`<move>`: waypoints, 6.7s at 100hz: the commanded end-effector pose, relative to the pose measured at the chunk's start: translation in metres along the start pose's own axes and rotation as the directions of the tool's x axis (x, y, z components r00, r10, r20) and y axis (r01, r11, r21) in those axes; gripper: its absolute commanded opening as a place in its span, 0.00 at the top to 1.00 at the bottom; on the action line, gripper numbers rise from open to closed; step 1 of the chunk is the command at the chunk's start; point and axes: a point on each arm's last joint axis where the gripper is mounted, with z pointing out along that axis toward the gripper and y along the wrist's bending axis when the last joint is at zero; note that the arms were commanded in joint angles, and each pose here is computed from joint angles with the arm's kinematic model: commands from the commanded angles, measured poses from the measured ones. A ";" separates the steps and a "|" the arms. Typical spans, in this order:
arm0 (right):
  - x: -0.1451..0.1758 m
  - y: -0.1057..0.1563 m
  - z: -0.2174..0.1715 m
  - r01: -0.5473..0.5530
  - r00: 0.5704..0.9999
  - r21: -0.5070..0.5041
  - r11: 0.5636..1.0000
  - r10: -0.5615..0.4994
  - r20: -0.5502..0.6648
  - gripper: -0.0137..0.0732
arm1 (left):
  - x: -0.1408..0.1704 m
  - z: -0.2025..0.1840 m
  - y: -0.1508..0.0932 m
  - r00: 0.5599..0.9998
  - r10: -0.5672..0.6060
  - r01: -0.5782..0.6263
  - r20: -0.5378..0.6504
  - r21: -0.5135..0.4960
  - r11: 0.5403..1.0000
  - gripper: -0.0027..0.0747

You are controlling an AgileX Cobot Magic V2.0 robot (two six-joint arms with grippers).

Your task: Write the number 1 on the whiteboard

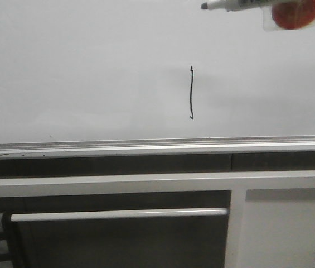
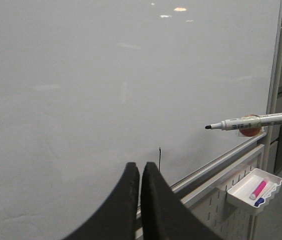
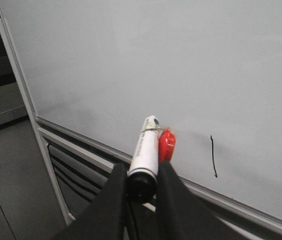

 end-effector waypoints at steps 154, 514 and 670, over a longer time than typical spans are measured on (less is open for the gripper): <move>-0.118 0.014 0.158 -0.201 0.820 -0.458 0.866 -0.107 -0.562 0.89 | -0.072 0.170 -0.025 0.867 0.190 0.124 -0.461 0.569 0.813 0.47; -0.212 0.000 0.081 0.019 0.992 -0.186 0.982 -0.042 -0.118 0.43 | -0.065 0.122 0.052 0.990 0.130 -0.097 0.055 -0.408 0.908 0.99; -0.212 0.000 0.081 0.020 0.993 -0.182 0.983 -0.041 -0.114 0.43 | -0.055 0.137 0.064 0.992 0.099 -0.046 0.075 -0.514 0.856 0.99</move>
